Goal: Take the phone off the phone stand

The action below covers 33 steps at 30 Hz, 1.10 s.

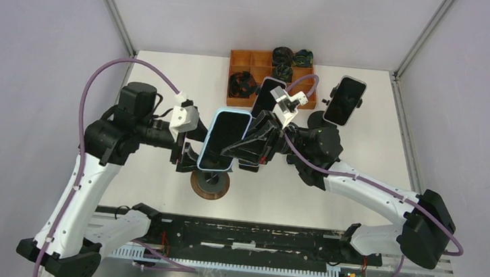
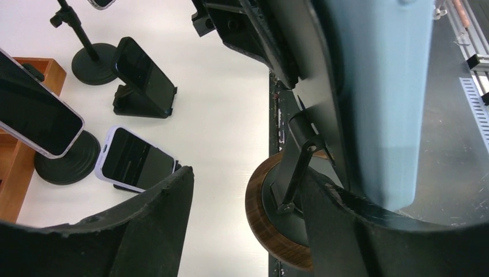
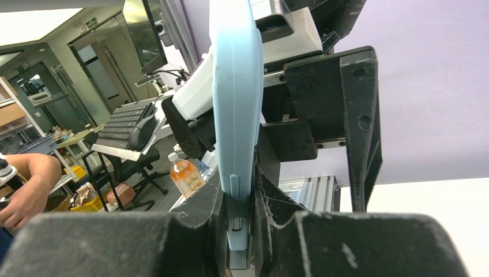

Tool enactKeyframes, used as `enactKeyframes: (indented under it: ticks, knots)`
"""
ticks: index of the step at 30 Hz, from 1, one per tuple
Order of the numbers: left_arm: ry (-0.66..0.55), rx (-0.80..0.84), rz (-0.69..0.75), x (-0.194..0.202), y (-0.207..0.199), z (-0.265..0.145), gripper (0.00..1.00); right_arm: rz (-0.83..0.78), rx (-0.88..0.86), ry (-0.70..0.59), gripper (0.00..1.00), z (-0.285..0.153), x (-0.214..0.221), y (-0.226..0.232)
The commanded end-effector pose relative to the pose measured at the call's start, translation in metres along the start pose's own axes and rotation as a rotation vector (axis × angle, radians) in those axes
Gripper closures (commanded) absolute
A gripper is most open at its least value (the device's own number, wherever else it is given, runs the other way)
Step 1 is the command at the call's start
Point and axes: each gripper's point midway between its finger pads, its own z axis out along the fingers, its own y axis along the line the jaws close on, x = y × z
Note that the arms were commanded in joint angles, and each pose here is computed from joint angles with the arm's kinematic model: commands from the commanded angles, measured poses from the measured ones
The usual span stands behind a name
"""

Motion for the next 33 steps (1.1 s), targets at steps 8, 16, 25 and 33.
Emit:
enactKeyframes:
  ticks: [8,16,25,33]
  knots:
    - [-0.023,0.050,0.023,-0.007,-0.026,-0.008,0.23,-0.119,-0.022,-0.157,1.00,0.014,-0.049,0.021]
    - [-0.018,0.068,0.035,0.006,-0.040,-0.009,0.13,-0.103,0.004,-0.142,1.00,0.016,-0.047,0.015]
    - [-0.023,0.094,0.018,0.014,-0.047,-0.008,0.12,-0.097,0.002,-0.155,1.00,0.022,-0.053,0.013]
    - [-0.092,0.030,0.046,-0.006,-0.035,-0.007,0.14,-0.071,-0.031,-0.176,1.00,0.024,-0.053,0.017]
